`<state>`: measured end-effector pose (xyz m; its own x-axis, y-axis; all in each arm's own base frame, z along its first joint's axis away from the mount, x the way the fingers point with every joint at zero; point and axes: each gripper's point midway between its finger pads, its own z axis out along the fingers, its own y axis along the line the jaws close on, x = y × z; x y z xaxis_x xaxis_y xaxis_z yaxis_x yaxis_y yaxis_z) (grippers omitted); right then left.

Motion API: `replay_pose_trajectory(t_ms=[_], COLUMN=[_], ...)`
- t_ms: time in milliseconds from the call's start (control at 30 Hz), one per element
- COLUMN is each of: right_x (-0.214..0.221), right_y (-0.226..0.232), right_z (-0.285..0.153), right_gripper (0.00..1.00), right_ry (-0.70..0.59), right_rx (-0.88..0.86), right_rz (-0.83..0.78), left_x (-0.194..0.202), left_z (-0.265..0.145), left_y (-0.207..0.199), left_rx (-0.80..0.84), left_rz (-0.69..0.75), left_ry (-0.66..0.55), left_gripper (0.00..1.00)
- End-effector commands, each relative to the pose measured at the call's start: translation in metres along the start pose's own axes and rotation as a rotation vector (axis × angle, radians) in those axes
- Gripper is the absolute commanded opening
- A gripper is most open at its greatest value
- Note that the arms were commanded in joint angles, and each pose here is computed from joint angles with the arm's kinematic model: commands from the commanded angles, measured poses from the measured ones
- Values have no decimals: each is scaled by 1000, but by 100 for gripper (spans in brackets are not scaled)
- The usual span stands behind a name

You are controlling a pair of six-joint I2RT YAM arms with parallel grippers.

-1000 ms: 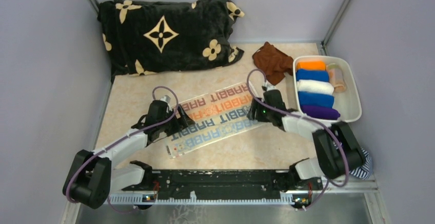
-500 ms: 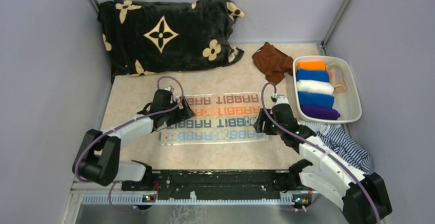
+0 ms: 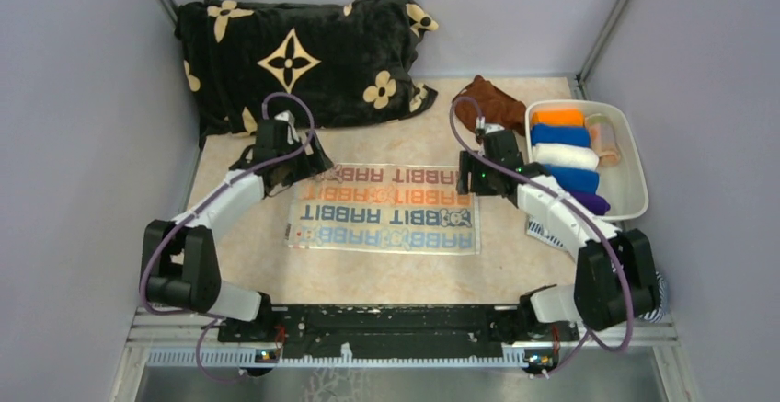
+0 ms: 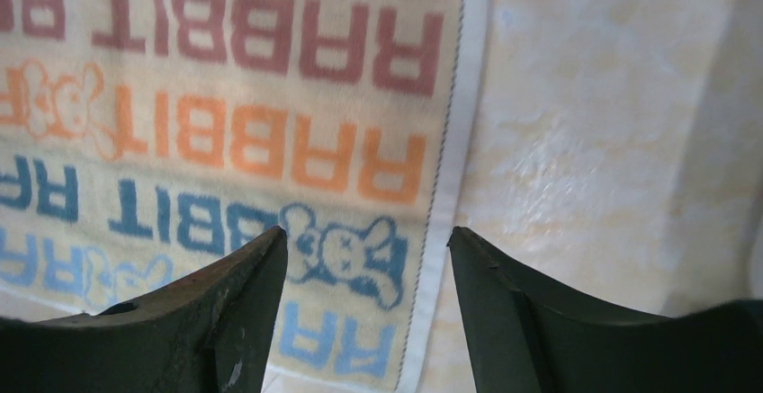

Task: Roll the towels
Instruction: Flatten out the towel at the center of the board.

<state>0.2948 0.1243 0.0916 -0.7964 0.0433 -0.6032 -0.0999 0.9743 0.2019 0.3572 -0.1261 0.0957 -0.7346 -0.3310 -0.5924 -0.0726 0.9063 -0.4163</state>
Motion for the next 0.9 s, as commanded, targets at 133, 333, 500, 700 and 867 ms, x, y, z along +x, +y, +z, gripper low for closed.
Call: replay_pose_trajectory(t_ms=[133, 333, 500, 700, 867], right_x=[-69, -81, -88, -95, -86], right_y=[-22, -35, -46, -46, -48], right_z=[18, 47, 67, 87, 102], right_gripper=[65, 60, 52, 44, 38], right_ry=[-39, 99, 174, 215, 268], right_rx=[-63, -88, -84, -121, -141], right_rz=[-180, -338, -425, -498, -511], left_x=[-49, -53, -54, -53, -52], left_z=[-8, 11, 32, 53, 61], left_y=[56, 74, 85, 92, 92], left_rx=[-138, -122, -124, -110, -98], left_rz=[191, 311, 355, 390, 396], left_ry=[63, 187, 234, 290, 308], left_gripper=[90, 87, 84, 77, 71])
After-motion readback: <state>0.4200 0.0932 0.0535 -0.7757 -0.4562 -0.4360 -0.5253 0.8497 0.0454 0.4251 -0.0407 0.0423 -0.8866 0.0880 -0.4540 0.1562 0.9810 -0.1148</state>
